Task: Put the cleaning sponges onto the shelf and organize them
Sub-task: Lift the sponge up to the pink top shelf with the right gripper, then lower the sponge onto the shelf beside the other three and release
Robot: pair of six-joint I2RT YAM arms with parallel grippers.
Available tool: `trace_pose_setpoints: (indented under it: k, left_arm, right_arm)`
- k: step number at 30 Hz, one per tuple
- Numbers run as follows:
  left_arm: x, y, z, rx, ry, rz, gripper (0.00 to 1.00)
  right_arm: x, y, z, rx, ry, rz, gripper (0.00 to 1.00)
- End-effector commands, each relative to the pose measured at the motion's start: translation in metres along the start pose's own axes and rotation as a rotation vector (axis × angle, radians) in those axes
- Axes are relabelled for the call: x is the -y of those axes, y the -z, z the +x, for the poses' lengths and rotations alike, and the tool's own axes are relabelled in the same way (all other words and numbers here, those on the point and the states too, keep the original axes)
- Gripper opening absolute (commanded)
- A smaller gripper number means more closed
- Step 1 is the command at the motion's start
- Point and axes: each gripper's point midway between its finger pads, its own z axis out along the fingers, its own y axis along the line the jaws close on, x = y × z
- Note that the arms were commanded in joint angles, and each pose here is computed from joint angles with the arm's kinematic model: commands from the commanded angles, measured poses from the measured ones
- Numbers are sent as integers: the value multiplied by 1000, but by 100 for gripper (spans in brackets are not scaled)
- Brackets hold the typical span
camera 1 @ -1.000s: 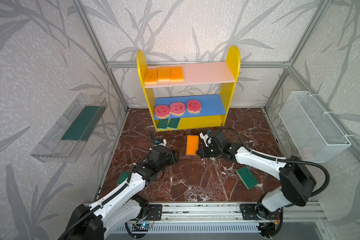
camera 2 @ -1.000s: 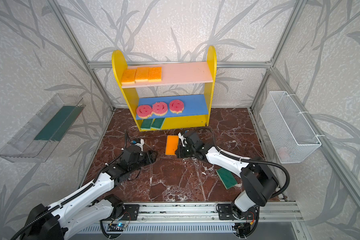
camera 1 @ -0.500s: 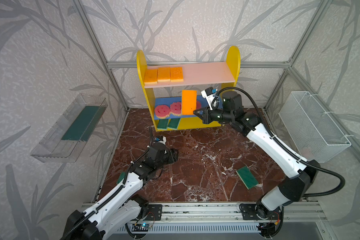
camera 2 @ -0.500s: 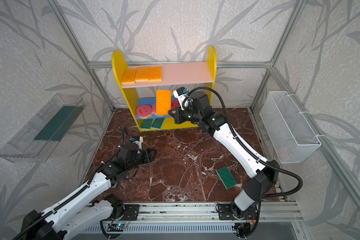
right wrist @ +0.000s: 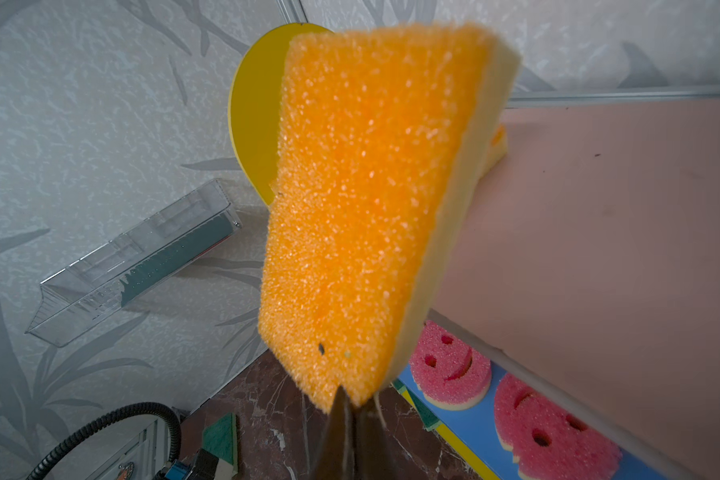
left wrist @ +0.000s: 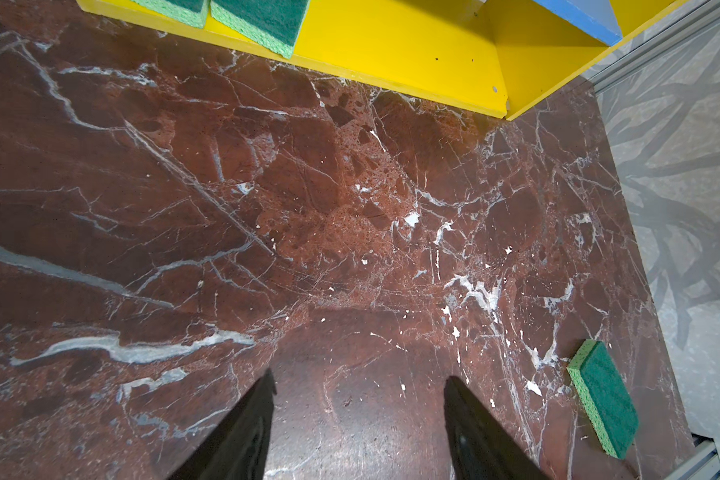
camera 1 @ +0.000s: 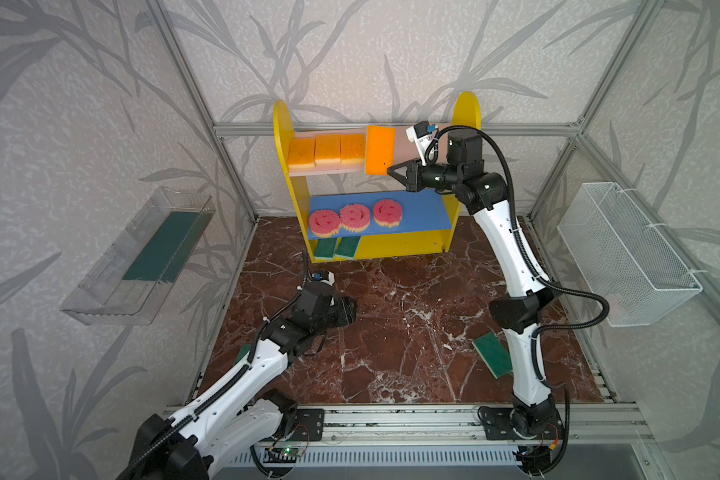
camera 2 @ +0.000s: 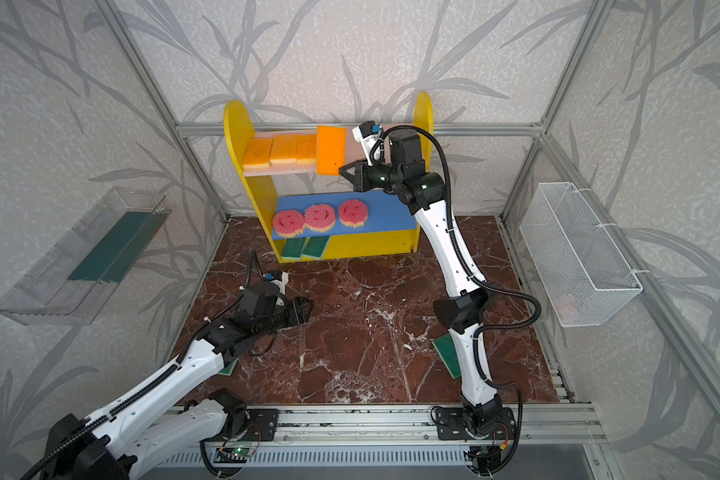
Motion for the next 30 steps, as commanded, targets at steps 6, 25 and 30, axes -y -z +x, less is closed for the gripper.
trace_pose_setpoints:
  k: [6,25,30]
  left_arm:
    - [-2,5,-8,11,-19,-24,66]
    - [-5,2,-5,-5,-12,-44,66]
    - [-7,2,-2,-10,-3,-43,66]
  right_arm:
    - [20,2,-17,72,56,38,0]
    - [41,-16,-15,106,111,62,0]
    - [47,-20,-12,105,109,74,0]
